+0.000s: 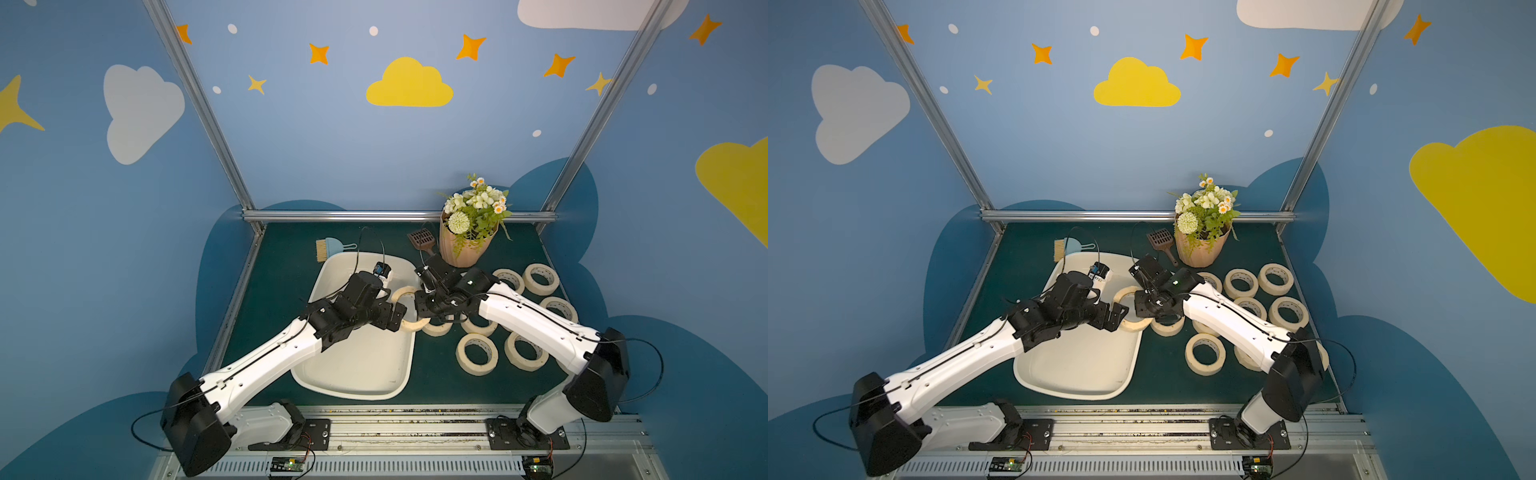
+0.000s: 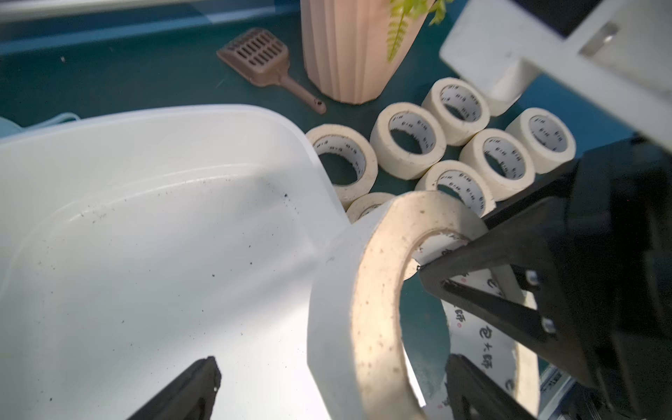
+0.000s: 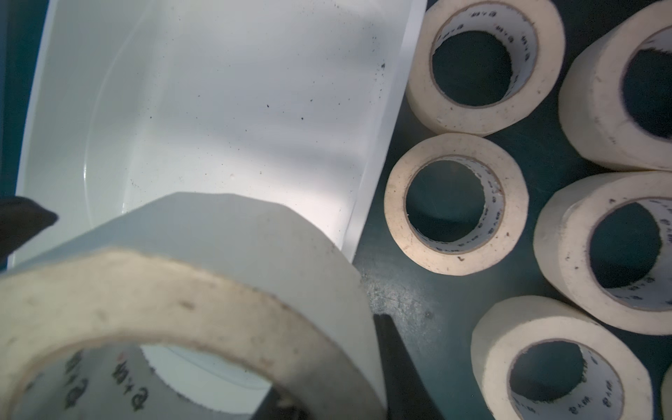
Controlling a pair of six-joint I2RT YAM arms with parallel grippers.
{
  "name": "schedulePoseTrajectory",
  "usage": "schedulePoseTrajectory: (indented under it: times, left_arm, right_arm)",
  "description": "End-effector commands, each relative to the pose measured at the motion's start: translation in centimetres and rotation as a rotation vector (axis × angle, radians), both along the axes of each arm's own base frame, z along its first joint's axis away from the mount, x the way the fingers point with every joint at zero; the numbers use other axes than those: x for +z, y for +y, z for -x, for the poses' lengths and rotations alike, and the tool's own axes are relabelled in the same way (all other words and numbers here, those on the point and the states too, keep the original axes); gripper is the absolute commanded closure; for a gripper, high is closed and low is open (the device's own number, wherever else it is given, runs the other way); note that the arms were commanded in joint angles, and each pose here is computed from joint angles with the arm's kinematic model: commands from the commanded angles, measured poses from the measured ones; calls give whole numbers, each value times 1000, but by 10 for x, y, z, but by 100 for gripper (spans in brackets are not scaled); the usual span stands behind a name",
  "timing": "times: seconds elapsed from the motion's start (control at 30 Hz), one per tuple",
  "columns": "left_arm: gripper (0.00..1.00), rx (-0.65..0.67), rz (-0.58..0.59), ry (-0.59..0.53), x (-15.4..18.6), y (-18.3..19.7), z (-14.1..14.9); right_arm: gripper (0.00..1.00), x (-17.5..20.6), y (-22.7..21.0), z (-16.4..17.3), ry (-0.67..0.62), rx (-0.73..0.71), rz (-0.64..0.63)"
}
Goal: Take out the art tape in the storage box
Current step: Pick up the art tape from the storage box, then place the art tape at the center of the board.
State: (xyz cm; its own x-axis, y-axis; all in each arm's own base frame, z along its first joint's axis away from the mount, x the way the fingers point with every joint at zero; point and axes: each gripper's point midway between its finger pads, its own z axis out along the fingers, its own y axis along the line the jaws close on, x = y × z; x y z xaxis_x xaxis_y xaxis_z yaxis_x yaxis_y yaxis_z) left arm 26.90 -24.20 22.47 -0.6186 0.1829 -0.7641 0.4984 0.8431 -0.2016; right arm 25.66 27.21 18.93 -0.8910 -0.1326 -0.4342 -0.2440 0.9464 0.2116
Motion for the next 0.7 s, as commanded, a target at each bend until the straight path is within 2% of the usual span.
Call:
schedulePoseTrajectory:
  times: [0.0, 0.1, 0.2, 0.27, 0.4, 0.47, 0.67]
  left_arm:
    - [0, 30, -16, -91, 20, 28, 9]
    - [0, 116, -71, -166, 26, 65, 14]
    - [0, 256, -126, -261, 27, 111, 13]
    - [0, 365, -117, -326, 27, 137, 11]
    - [0, 561, -27, -441, 28, 176, 7]
    - [0, 625, -11, -438, 19, 190, 5]
    - [0, 610, -33, -373, -1, 187, -11]
  right_arm:
    - [100, 16, -60, 2, -95, -118, 104]
    - [100, 11, -88, 15, -117, -141, 133]
    - [100, -9, -96, 36, -66, -88, 135]
    - [100, -29, -99, 50, -6, -71, 144]
    - [100, -71, -96, 70, 118, -43, 163]
    - [100, -85, -91, 71, 170, -50, 176]
    - [100, -114, -55, 65, 250, 54, 205]
